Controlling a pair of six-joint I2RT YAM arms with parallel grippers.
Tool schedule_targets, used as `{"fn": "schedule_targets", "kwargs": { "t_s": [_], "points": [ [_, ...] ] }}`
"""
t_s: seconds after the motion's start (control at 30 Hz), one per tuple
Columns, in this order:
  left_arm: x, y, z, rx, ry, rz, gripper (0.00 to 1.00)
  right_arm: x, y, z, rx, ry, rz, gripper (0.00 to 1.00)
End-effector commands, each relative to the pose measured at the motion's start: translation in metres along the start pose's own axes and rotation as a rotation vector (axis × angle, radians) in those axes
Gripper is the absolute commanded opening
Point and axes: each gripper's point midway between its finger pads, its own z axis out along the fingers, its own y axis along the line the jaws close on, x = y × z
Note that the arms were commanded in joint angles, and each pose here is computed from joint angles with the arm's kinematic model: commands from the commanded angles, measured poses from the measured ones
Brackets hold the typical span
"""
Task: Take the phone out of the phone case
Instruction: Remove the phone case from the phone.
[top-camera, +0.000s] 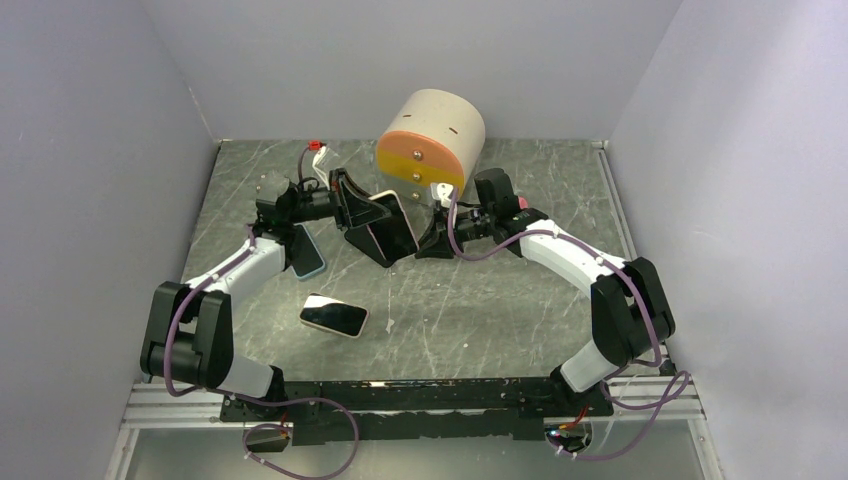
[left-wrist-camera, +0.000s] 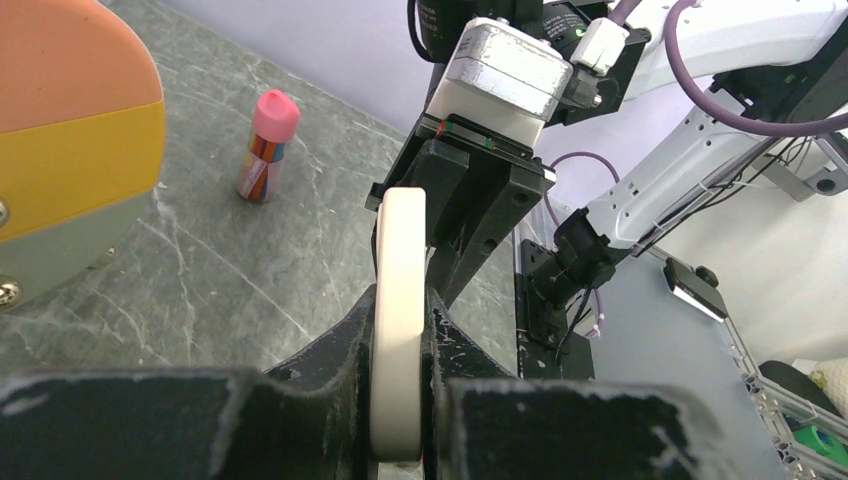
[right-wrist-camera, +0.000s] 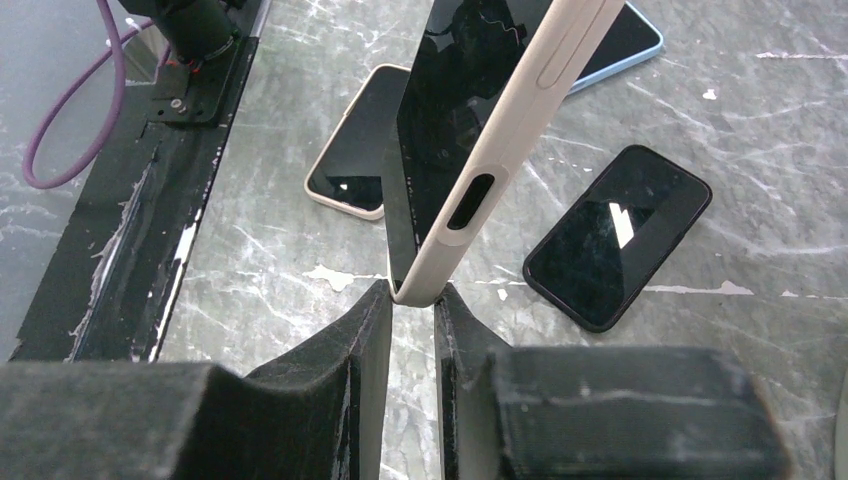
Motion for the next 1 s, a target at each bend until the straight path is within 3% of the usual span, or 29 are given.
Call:
{"fn": "schedule_targets", "kwargs": {
  "t_s": [0.0,0.23,0.97],
  "points": [
    [-0.014,-0.021,0.004,0.073,0.004,0.063,0.03,-0.047,-0.007,-0.003,-0.016,-0.093,-0.189,0.16],
    [-0.016,-0.019,0.005,0.064,0.003,0.038,0.02,-0.043,-0.007,-0.006,-0.008,-0.053,-0.290,0.00],
    [-0.007,-0.038,0.006,0.230,0.064,0.000,0.03,-0.070,-0.039,-0.021,0.083,0.082,-0.557,0.00]
  ]
}}
